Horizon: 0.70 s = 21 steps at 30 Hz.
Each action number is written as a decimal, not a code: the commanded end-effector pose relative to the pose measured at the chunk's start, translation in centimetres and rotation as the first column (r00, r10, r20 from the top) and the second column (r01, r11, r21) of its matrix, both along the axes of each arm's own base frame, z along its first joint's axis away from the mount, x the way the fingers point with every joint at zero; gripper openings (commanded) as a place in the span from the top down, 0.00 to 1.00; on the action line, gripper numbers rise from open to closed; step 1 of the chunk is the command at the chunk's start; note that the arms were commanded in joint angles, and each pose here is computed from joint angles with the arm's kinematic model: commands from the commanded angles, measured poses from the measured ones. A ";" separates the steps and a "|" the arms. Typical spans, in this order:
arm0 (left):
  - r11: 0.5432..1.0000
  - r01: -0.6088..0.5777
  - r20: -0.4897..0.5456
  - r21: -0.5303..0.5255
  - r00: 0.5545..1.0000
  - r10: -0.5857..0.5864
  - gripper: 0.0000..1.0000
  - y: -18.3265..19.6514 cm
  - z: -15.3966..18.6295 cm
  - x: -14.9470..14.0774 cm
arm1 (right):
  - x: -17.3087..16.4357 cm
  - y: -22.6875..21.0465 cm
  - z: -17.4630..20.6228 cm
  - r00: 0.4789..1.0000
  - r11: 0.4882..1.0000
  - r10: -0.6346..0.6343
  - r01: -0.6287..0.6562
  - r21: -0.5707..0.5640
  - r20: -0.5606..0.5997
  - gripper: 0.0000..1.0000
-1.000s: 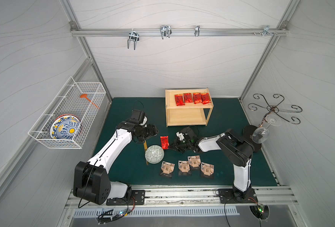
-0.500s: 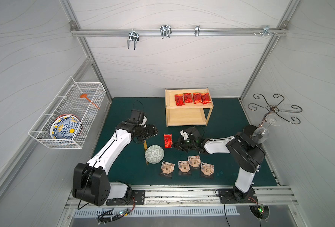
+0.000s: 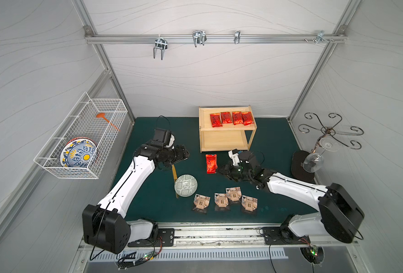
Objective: Place the tea bags on the shelf by color
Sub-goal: Pick up the tea bag from the center of the board, then place the tea bag on the shelf.
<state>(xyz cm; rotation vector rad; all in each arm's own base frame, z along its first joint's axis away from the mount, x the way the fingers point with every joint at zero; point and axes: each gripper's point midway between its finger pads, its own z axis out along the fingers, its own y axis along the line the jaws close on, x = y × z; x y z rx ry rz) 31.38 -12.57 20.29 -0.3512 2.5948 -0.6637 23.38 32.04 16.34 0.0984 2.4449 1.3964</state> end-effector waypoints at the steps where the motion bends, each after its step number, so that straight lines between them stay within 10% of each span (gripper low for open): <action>1: 1.000 0.004 0.085 0.009 0.996 -0.005 0.20 0.2 2.8 1.1 | -0.2 -1.1 1.7 0.998 0.998 -0.009 0.012 -0.058 0.060 1.00; 21: 1.000 0.028 0.087 -0.012 0.996 -0.027 0.20 -0.9 2.4 3.3 | 11.7 0.5 15.6 0.970 1.000 -0.006 0.007 -0.005 0.243 1.00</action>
